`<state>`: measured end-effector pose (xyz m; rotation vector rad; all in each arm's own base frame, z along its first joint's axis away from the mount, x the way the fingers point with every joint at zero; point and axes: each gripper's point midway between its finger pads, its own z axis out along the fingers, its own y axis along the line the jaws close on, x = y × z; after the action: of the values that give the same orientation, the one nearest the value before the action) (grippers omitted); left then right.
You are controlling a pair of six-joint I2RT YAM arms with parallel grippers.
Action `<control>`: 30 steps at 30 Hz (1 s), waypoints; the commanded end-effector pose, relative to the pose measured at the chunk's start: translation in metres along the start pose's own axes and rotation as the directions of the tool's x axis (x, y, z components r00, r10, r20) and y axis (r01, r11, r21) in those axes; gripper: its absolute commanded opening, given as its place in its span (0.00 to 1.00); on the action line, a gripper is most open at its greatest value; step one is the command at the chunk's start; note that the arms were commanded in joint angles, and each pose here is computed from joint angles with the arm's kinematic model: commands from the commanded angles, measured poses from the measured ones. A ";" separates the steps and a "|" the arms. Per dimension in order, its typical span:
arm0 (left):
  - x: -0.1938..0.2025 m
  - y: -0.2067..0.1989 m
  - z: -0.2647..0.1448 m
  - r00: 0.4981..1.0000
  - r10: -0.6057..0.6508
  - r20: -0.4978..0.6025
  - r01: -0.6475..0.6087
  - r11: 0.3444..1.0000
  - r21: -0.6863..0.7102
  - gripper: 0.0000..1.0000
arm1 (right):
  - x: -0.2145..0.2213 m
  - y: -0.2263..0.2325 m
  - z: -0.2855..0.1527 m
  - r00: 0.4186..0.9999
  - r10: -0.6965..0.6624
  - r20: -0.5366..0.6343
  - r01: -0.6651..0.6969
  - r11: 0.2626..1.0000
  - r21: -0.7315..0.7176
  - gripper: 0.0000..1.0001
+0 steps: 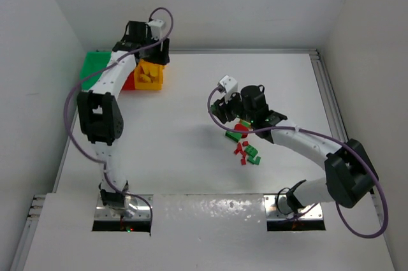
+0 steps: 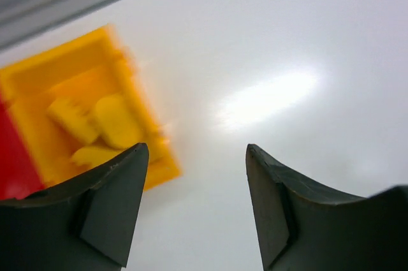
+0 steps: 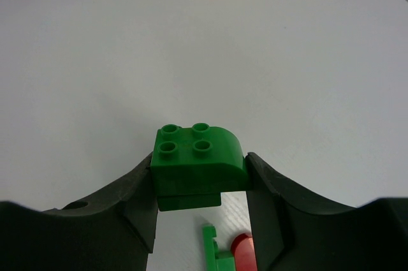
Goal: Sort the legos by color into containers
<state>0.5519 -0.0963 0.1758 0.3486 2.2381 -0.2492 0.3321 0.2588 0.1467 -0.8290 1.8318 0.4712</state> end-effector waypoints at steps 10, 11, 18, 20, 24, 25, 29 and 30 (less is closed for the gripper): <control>0.066 -0.178 -0.113 0.844 0.482 0.236 -0.506 0.568 0.649 0.57 | -0.047 -0.027 -0.014 0.972 0.217 0.086 -0.219 0.976 0.015 0.00; 0.067 -0.179 -0.113 0.827 0.504 0.249 -0.530 0.554 0.642 0.58 | -0.048 -0.031 -0.015 0.963 0.253 0.092 -0.256 0.966 0.026 0.00; 0.068 -0.155 -0.107 0.429 0.786 0.445 -0.899 0.323 0.297 0.65 | -0.078 -0.057 -0.010 0.899 0.403 0.173 -0.427 0.893 0.143 0.00; 0.056 -0.152 -0.113 0.271 0.821 0.502 -0.960 0.271 0.074 0.66 | -0.086 -0.057 -0.008 0.867 0.453 0.209 -0.484 0.865 0.133 0.00; 0.028 -0.160 -0.127 0.192 0.809 0.556 -0.927 0.335 -0.169 0.69 | -0.099 -0.046 -0.003 0.829 0.497 0.256 -0.535 0.839 0.104 0.00; 0.019 -0.172 -0.132 0.173 0.794 0.583 -0.912 0.353 -0.210 0.69 | -0.101 -0.045 -0.001 0.825 0.500 0.264 -0.540 0.835 0.105 0.00; 0.028 -0.188 -0.139 0.132 0.793 0.595 -0.880 0.371 -0.298 0.69 | -0.107 -0.026 0.010 0.784 0.573 0.239 -0.595 0.804 0.025 0.00; 0.026 -0.186 -0.142 0.136 0.797 0.588 -0.866 0.384 -0.320 0.68 | -0.108 -0.024 0.010 0.781 0.580 0.234 -0.599 0.801 0.014 0.00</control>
<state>0.3617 -0.2204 0.1919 1.4896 1.1720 -0.0061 0.3750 0.2668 0.2105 -0.1633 1.9424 0.7255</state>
